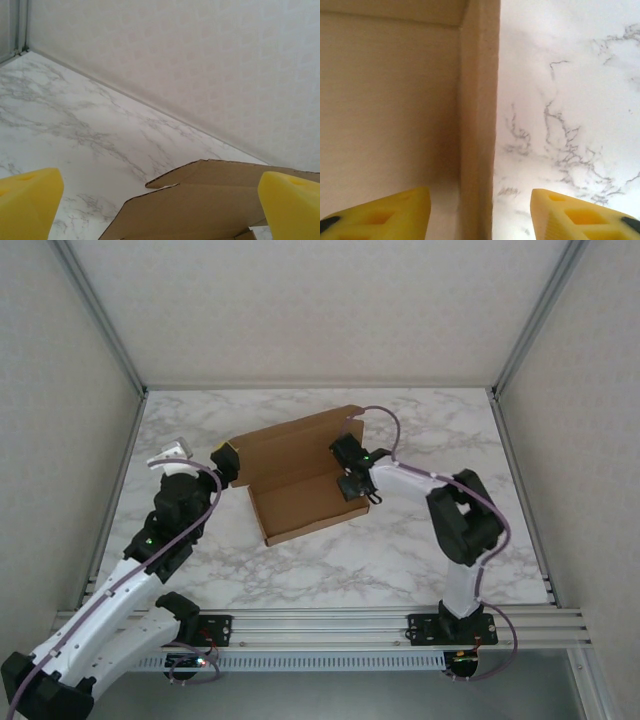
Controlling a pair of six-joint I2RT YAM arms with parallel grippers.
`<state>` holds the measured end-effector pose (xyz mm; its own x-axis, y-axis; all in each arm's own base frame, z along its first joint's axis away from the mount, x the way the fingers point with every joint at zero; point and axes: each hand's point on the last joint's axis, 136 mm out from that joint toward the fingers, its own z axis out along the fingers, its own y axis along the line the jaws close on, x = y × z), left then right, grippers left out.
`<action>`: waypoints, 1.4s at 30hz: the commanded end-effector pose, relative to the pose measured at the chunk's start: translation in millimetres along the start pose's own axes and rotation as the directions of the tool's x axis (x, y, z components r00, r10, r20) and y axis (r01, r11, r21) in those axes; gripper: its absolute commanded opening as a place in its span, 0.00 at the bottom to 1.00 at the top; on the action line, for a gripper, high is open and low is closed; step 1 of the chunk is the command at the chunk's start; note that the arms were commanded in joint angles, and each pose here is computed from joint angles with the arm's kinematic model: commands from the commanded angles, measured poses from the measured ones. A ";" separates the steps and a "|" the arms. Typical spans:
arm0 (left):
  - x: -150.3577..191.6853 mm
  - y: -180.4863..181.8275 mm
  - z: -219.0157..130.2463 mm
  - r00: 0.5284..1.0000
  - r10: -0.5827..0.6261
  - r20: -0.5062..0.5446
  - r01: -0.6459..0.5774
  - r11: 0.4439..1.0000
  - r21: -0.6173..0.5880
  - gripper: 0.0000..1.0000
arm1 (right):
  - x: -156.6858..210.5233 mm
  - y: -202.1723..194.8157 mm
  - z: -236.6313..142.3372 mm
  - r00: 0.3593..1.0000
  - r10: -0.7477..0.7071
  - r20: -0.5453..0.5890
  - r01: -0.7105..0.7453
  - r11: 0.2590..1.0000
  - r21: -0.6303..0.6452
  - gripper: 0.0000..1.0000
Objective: Fold the paper box
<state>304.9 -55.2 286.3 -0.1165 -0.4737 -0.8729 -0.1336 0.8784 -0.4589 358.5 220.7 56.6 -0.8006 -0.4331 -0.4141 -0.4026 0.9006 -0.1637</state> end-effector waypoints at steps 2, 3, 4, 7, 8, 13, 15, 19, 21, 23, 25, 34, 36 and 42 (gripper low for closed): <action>0.9 -6.1 4.1 1.000 -0.003 -0.004 0.003 1.000 0.009 0.97 | -37.1 5.3 -57.6 0.959 0.143 0.243 -0.092 0.974 -0.208 0.66; 0.3 -6.4 4.7 1.000 0.010 -0.001 -0.010 1.000 0.009 0.96 | -42.6 0.5 -70.5 0.946 0.166 0.279 -0.103 0.968 -0.227 0.66; -0.2 -6.8 5.4 1.000 0.017 0.003 -0.017 1.000 0.008 0.96 | -48.1 -4.7 -82.5 0.930 0.184 0.319 -0.107 0.964 -0.243 0.66; -0.4 -8.5 6.9 1.000 0.000 -0.009 0.000 1.000 0.006 0.92 | -64.4 -12.5 -120.6 0.865 0.196 0.462 -0.052 0.950 -0.306 0.64; -3.3 -9.3 7.0 1.000 -0.015 -0.007 0.015 1.000 0.002 0.89 | -70.9 -16.1 -130.6 0.841 0.202 0.502 -0.038 0.948 -0.317 0.63; -7.8 -13.5 0.9 0.997 0.079 0.018 -0.080 0.996 0.051 0.94 | -105.7 -41.2 -170.5 0.627 0.172 0.760 0.074 0.958 -0.278 0.66; -6.3 -6.1 3.2 0.995 0.100 -0.004 -0.099 0.995 0.019 0.97 | -116.2 -59.1 -166.1 0.650 0.166 0.741 0.045 0.966 -0.256 0.67; 15.3 25.1 17.2 0.988 0.125 -0.086 -0.133 0.987 -0.087 0.99 | -125.4 -74.6 -154.5 0.678 0.165 0.716 0.113 0.939 -0.324 0.64; 19.1 37.4 21.7 0.993 0.071 -0.097 -0.082 0.990 -0.112 0.99 | -126.9 -76.0 -146.4 0.675 0.106 0.730 0.181 0.936 -0.303 0.64; 15.4 45.3 24.3 0.997 0.032 -0.070 -0.042 0.989 -0.145 0.99 | -126.7 -74.3 -138.0 0.671 0.066 0.739 0.259 0.913 -0.316 0.64; 8.4 53.6 27.6 0.999 0.001 -0.034 -0.007 0.982 -0.187 0.98 | -125.5 -68.3 -130.7 0.666 0.005 0.746 0.343 0.886 -0.312 0.67; -9.9 67.8 40.8 0.996 -0.080 0.047 0.089 0.960 -0.265 0.97 | -137.2 -67.0 -82.9 0.669 -0.103 0.736 0.428 0.863 -0.268 0.76; -11.9 70.7 43.3 0.996 -0.074 0.057 0.087 0.956 -0.281 0.97 | -139.3 -69.8 -74.5 0.669 -0.122 0.733 0.439 0.861 -0.258 0.75; -11.8 85.4 51.8 0.994 -0.076 0.073 0.097 0.934 -0.344 0.97 | -137.6 -58.1 -61.2 0.685 -0.122 0.718 0.500 0.796 -0.342 0.73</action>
<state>341.7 17.0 233.3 -0.1127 -0.5138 -0.8505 -0.4461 0.7910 -0.4187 467.4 218.7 172.8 -0.2140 -0.3803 -0.8998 -0.8269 0.5609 -0.0404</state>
